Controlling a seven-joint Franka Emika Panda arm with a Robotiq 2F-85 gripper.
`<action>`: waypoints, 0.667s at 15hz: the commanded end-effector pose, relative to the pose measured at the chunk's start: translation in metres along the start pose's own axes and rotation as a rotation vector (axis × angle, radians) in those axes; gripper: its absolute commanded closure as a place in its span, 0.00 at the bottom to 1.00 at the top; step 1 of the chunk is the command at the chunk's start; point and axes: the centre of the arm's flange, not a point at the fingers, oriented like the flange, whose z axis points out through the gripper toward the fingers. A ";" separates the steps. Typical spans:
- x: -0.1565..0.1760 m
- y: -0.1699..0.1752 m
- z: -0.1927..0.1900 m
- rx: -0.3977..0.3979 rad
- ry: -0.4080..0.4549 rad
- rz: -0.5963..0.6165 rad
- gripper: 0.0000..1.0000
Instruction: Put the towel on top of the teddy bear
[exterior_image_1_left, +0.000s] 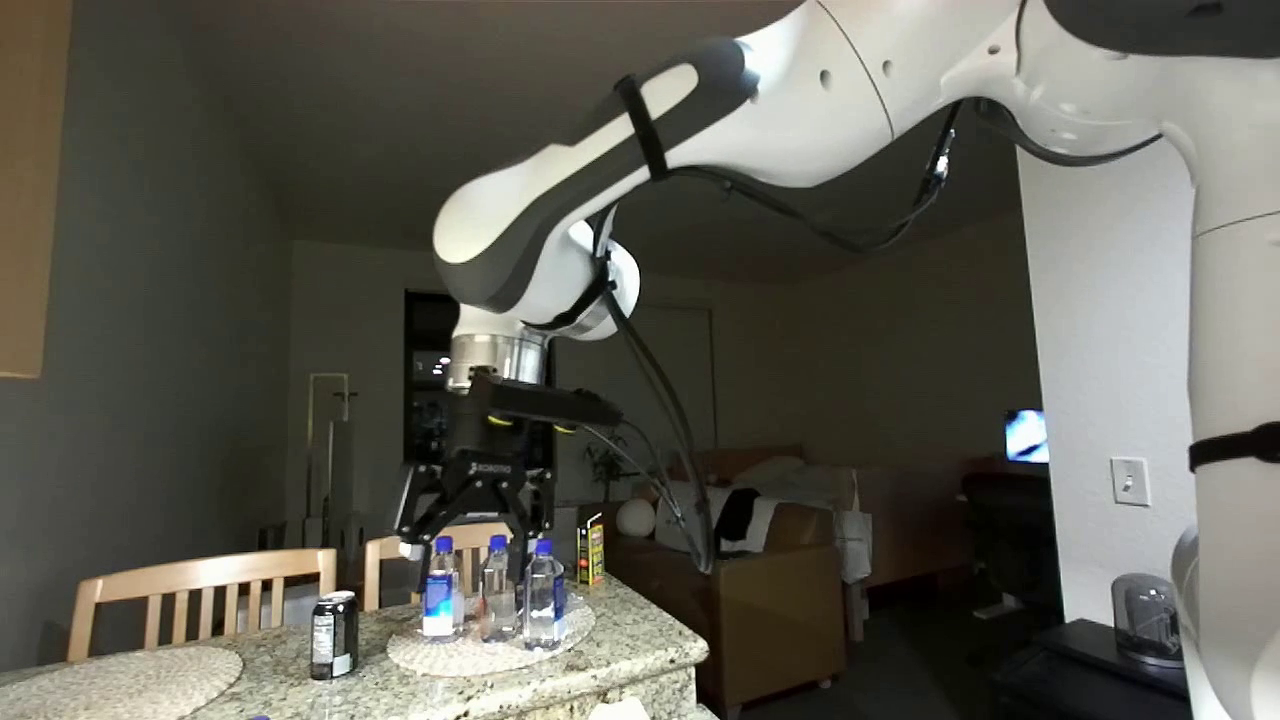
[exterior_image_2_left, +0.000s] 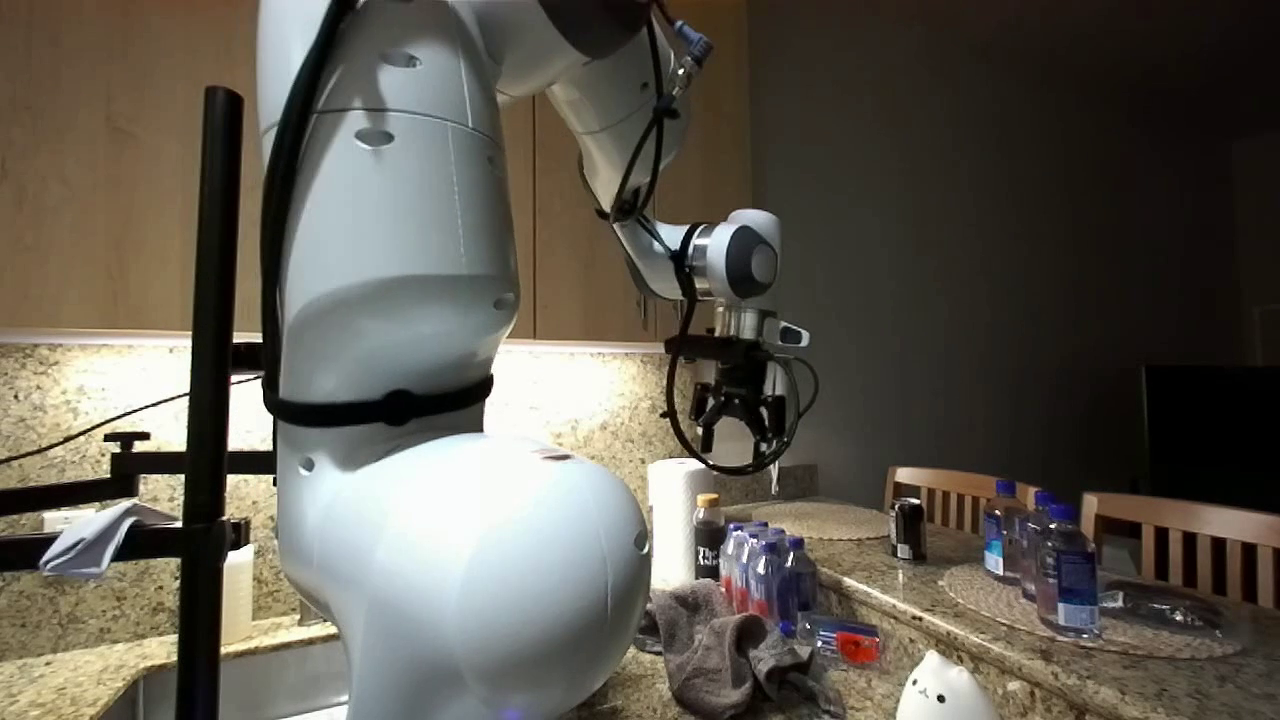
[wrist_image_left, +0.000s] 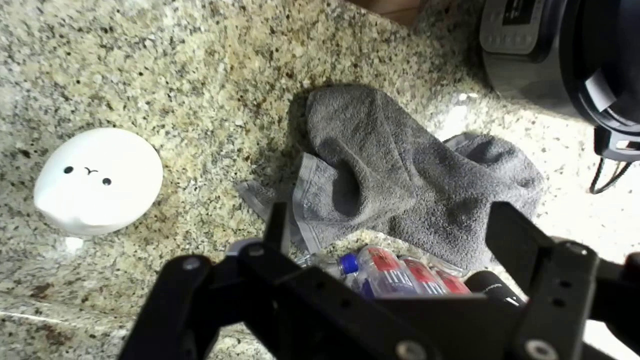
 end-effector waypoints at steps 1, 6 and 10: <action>-0.004 -0.015 0.043 -0.062 0.024 0.008 0.00; -0.006 -0.015 0.064 -0.084 -0.009 -0.025 0.00; 0.000 -0.014 0.054 -0.078 0.010 -0.020 0.00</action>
